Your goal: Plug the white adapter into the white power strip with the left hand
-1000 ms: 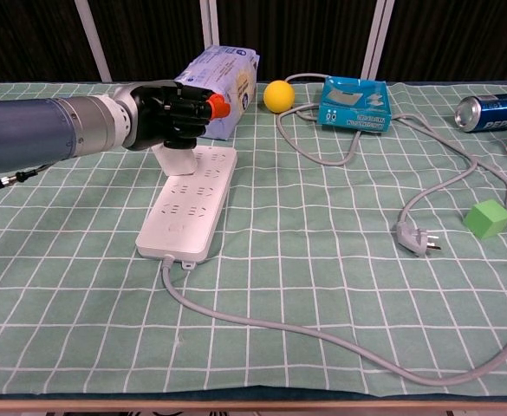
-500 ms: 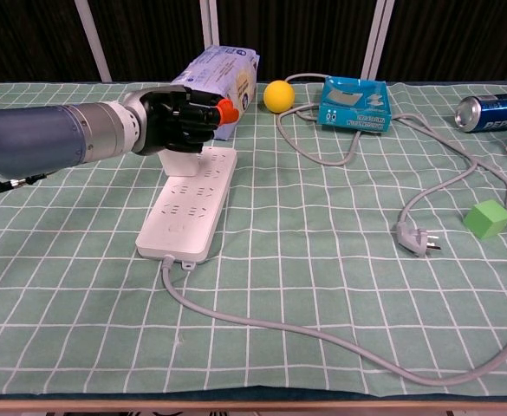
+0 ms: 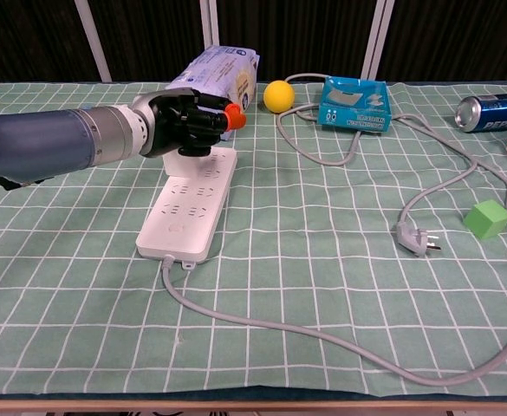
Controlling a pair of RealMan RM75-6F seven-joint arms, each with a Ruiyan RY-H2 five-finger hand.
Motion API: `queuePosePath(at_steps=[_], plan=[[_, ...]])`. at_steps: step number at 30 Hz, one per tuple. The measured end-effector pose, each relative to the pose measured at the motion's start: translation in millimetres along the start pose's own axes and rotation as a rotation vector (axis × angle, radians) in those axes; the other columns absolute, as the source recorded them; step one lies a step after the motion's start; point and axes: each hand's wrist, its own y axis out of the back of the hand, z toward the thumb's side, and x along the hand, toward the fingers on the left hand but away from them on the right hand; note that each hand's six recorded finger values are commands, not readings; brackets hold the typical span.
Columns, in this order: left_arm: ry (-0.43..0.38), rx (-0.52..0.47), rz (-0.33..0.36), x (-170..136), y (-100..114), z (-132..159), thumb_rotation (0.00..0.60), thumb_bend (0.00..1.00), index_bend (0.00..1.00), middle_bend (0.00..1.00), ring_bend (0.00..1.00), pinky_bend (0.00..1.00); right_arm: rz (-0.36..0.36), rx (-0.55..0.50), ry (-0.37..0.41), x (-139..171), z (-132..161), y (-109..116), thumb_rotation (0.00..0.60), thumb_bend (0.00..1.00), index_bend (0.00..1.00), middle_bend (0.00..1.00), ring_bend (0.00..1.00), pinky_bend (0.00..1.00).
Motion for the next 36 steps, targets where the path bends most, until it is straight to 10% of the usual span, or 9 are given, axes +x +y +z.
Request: queuePosePath(at_steps=[14, 22, 36], plan=[[-0.059, 0.035, 0.009, -0.8, -0.2, 15.1, 0.600, 0.50, 0.72, 0.95, 0.76, 0.84, -0.002, 0.003, 0.004, 0.1, 0.6, 0.3, 0.600, 0.40, 0.00, 0.00, 0.00, 0.04], [-0.168, 0.095, -0.010, -12.6, -0.8, 57.2, 0.600, 0.31, 0.41, 0.44, 0.28, 0.39, -0.007, 0.014, 0.011, 0.5, 1.1, 0.9, 0.600, 0.40, 0.00, 0.00, 0.00, 0.04], [-0.220, 0.728, 0.133, -88.9, 46.6, 64.2, 0.600, 0.03, 0.06, 0.03, 0.00, 0.09, -0.022, 0.059, 0.027, 1.4, 2.9, 1.5, 0.600, 0.40, 0.00, 0.00, 0.00, 0.04]])
